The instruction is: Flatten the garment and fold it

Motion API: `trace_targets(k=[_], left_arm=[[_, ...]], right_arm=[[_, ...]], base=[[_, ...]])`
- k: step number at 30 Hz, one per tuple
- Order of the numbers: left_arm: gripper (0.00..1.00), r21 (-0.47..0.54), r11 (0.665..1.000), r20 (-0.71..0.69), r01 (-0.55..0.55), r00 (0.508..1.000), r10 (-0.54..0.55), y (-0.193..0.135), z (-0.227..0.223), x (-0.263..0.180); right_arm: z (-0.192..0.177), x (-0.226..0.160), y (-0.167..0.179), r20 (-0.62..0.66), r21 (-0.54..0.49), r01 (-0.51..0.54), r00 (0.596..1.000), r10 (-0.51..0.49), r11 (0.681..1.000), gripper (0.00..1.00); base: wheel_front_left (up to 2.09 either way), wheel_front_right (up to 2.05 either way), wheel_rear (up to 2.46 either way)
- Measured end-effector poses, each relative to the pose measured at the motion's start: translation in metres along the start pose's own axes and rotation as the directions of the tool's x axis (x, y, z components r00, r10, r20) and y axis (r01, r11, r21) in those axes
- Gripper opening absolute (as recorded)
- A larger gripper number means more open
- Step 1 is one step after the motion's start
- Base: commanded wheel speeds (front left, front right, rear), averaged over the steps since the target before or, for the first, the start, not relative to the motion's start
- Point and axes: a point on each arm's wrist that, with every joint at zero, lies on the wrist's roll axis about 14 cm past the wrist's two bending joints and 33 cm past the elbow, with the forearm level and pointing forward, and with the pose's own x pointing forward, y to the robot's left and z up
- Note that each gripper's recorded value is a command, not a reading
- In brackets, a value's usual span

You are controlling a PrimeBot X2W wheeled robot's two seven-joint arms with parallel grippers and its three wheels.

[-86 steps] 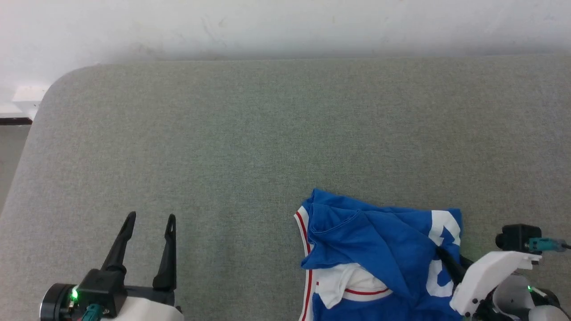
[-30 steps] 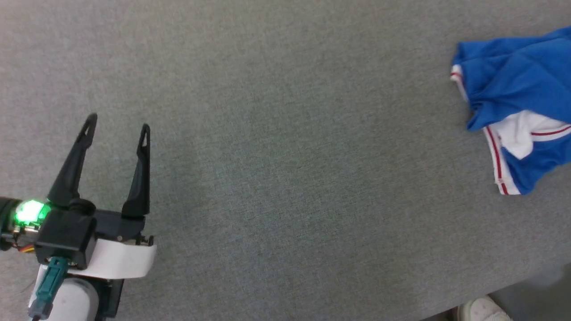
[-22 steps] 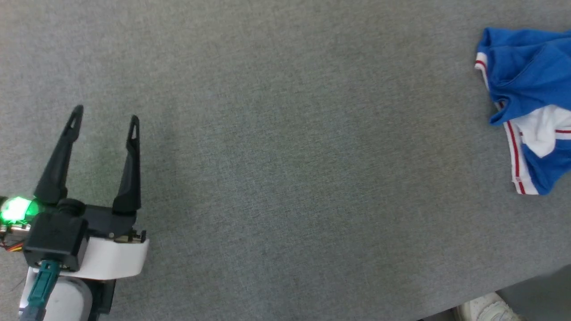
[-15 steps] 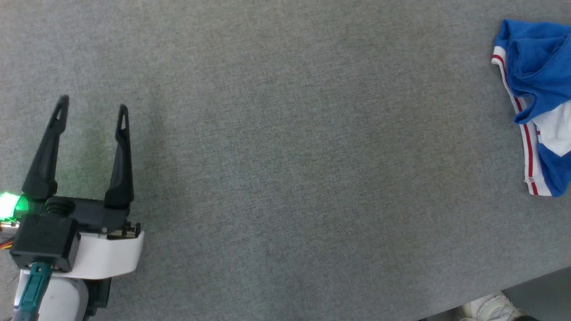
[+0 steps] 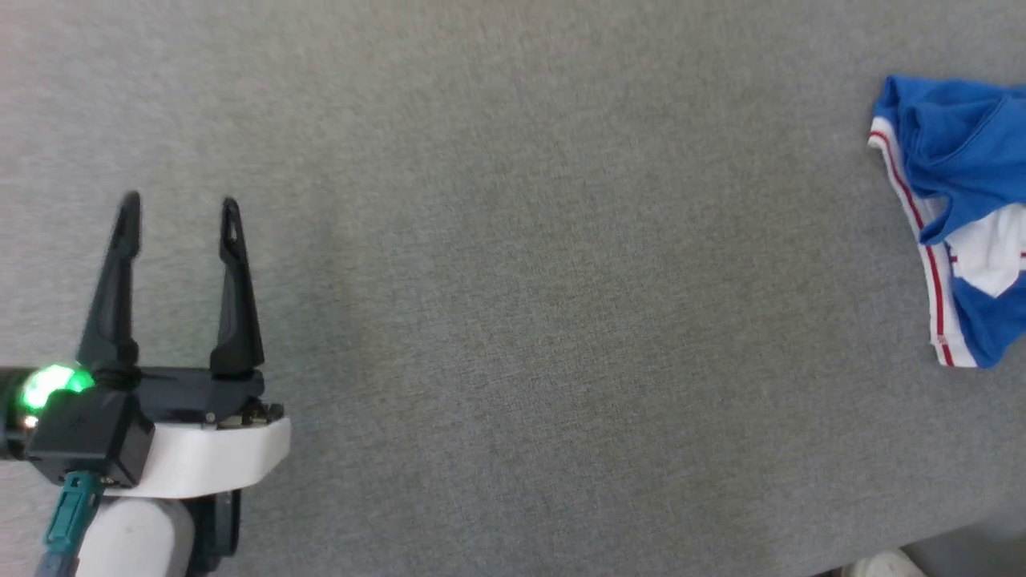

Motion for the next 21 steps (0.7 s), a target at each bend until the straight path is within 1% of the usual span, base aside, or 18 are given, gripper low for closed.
trace_targets(k=[6,8,10,14,16,21], left_arm=[[1.00,-0.078,0.995,-0.038,-0.068,0.997,0.065,0.006,0.008,-0.021],[1.00,-0.075,0.994,-0.039,-0.081,0.996,0.078,0.009,0.014,-0.028],[1.00,-0.067,0.996,-0.030,-0.067,0.997,0.065,0.008,0.022,-0.034],[1.00,-0.028,0.995,0.011,-0.092,0.996,0.092,0.015,0.044,-0.047],[1.00,-0.011,0.993,0.029,-0.121,0.992,0.121,0.020,0.054,-0.054],[1.00,0.020,0.989,0.063,-0.147,0.987,0.146,0.022,0.073,-0.074]], right_arm=[[0.015,-0.020,-0.010,0.097,0.096,0.006,0.995,-0.016,0.995,1.00],[0.021,-0.029,-0.005,0.139,0.136,-0.012,0.990,-0.007,0.991,1.00],[0.030,-0.040,0.003,0.192,0.172,-0.042,0.981,0.008,0.984,1.00],[0.056,-0.066,0.021,0.323,0.225,-0.118,0.945,0.040,0.967,1.00],[0.070,-0.082,0.028,0.389,0.243,-0.154,0.920,0.049,0.958,1.00],[0.093,-0.124,0.049,0.504,0.283,-0.242,0.861,0.071,0.928,1.00]], base=[[0.00,0.00,0.00],[0.00,0.00,0.00],[0.00,0.00,0.00],[0.00,0.00,0.00],[0.00,0.00,0.00],[0.00,0.00,0.00]])
